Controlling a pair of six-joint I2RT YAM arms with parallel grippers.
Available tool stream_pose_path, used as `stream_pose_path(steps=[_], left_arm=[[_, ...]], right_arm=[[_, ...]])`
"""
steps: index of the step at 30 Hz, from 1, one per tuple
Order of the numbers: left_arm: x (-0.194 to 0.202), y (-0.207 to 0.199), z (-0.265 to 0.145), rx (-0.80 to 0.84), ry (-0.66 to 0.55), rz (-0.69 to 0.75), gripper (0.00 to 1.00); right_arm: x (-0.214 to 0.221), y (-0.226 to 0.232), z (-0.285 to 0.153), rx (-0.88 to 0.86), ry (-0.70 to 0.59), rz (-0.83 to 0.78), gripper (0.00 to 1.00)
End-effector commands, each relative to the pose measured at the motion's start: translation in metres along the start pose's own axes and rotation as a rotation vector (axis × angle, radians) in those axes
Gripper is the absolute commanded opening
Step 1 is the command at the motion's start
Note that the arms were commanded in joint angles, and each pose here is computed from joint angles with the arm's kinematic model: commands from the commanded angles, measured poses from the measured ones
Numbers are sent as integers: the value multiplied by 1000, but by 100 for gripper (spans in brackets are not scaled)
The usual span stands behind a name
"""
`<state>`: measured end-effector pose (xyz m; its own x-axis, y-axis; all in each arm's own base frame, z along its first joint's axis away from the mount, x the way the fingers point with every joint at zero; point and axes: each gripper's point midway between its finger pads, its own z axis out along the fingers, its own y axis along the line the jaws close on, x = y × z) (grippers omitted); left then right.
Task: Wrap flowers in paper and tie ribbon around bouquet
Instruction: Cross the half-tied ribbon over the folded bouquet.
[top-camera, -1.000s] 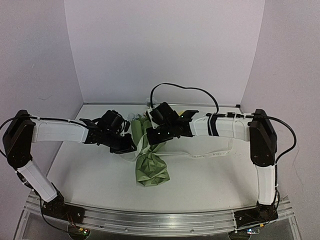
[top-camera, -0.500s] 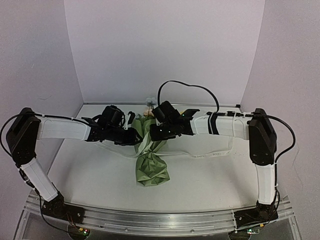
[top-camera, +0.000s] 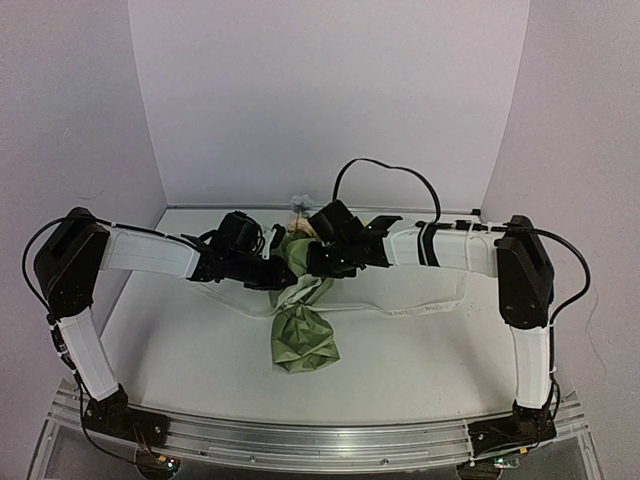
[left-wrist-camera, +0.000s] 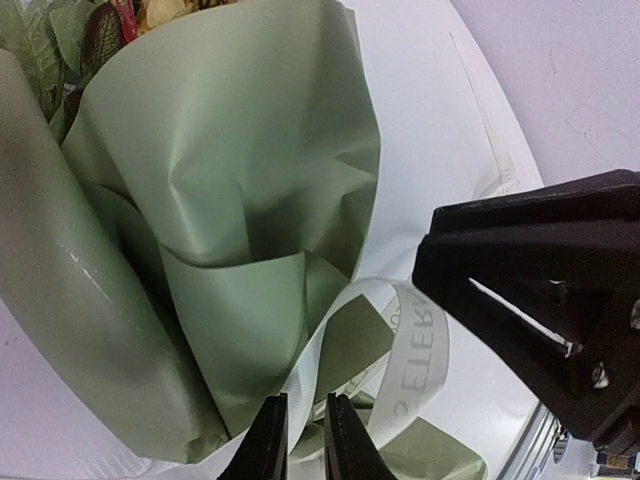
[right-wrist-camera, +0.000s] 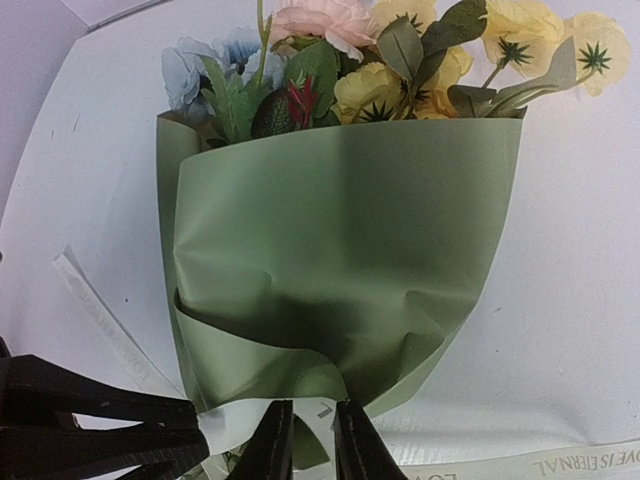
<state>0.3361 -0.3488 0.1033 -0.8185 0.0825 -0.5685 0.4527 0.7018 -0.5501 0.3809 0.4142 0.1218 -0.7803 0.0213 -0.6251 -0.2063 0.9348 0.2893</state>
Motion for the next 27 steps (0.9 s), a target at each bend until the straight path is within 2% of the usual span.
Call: stream_pose_path(steps=[1, 5, 7, 12, 18, 22, 27], left_arm=[[-23, -15, 2, 56, -50, 19, 14], [-24, -14, 3, 50, -49, 18, 13], [-24, -14, 2, 49, -50, 18, 13], [-23, -14, 3, 52, -44, 19, 12], [-24, -15, 5, 59, -41, 17, 12], [-24, -15, 6, 58, -40, 16, 12], [-27, -15, 3, 55, -45, 15, 12]], right_arm=[[-9, -1, -4, 8, -19, 9, 29], [-5, -5, -13, -1, 0, -21, 45], [1, -6, -12, -21, 32, -24, 48], [18, -2, -10, -74, 106, -33, 49], [22, -1, -15, -94, 122, -36, 48], [21, 4, -19, -119, 131, -30, 38], [18, 6, -18, -119, 127, -32, 11]])
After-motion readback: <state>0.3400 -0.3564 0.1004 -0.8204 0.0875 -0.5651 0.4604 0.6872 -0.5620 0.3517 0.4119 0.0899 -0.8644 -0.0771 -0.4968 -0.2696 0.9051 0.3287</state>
